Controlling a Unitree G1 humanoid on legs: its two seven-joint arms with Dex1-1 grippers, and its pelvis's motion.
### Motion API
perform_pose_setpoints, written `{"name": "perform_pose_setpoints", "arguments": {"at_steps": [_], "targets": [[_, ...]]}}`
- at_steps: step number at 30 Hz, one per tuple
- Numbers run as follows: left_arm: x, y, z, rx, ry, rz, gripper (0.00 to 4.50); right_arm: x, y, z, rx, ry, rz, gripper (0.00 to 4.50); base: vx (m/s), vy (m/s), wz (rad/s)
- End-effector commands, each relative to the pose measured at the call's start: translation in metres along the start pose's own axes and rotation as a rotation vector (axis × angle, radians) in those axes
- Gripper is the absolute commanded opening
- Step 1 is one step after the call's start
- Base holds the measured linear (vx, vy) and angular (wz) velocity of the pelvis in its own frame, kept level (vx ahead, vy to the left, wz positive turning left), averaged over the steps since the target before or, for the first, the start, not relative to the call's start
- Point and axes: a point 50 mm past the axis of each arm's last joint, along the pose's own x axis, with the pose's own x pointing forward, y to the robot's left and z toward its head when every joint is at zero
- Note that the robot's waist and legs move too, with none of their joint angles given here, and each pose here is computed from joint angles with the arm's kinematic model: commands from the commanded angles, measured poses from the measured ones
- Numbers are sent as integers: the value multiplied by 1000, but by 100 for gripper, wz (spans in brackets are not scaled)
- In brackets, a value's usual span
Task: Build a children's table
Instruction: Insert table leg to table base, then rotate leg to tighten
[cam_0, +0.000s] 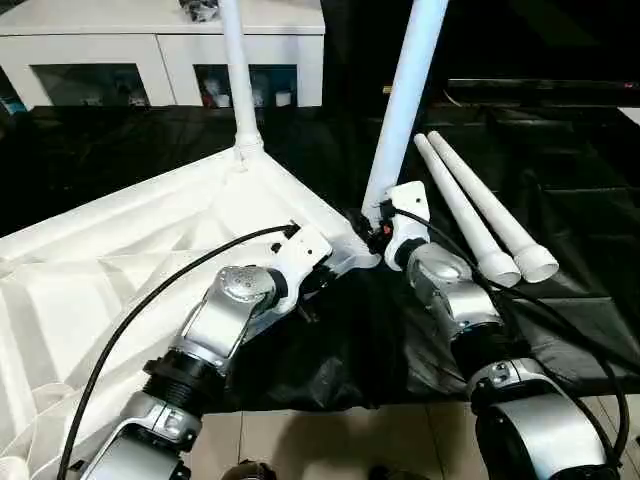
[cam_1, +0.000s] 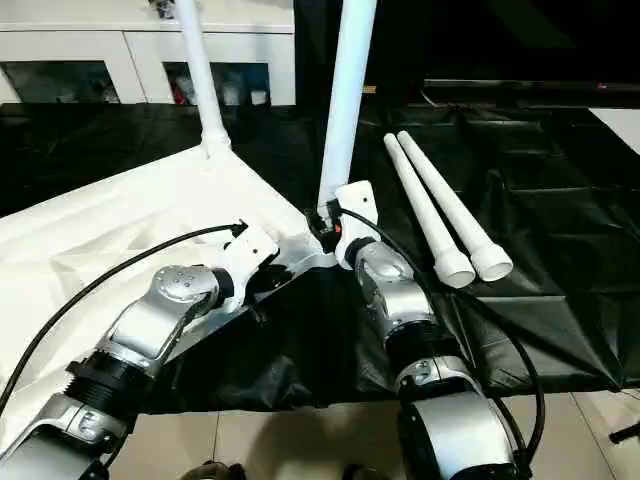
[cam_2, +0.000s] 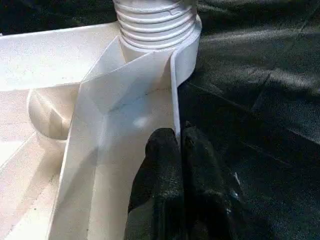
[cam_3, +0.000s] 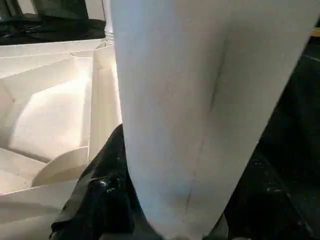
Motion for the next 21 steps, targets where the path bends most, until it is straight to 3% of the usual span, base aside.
{"name": "perform_pose_setpoints", "arguments": {"at_steps": [1, 2, 3, 6, 13, 18, 21], "targets": [[0, -9, 24, 85, -97, -60, 0, -5, 15, -43, 49, 187, 45, 191, 0, 0, 0], [0, -9, 24, 87, -96, -63, 0, -4, 15, -41, 56, 179, 49, 247, 0, 0, 0], [-1, -9, 23, 88, -96, -66, 0, -4, 14, -41, 61, 174, 50, 261, 0, 0, 0], [-2, -9, 22, 93, -97, -80, 0, -2, 13, -35, 59, 154, 67, 267, 0, 0, 0], [-7, -5, 17, 110, -87, -112, 0, -2, 11, -21, 6, 96, 154, 346, 0, 0, 0], [-19, -2, 10, 154, -113, -228, 0, -13, 4, -7, -74, 47, 338, 366, 0, 0, 0], [-26, 0, 5, 172, -109, -288, 0, -27, 3, -7, -114, 60, 501, 366, 60, -29, 8]]}}
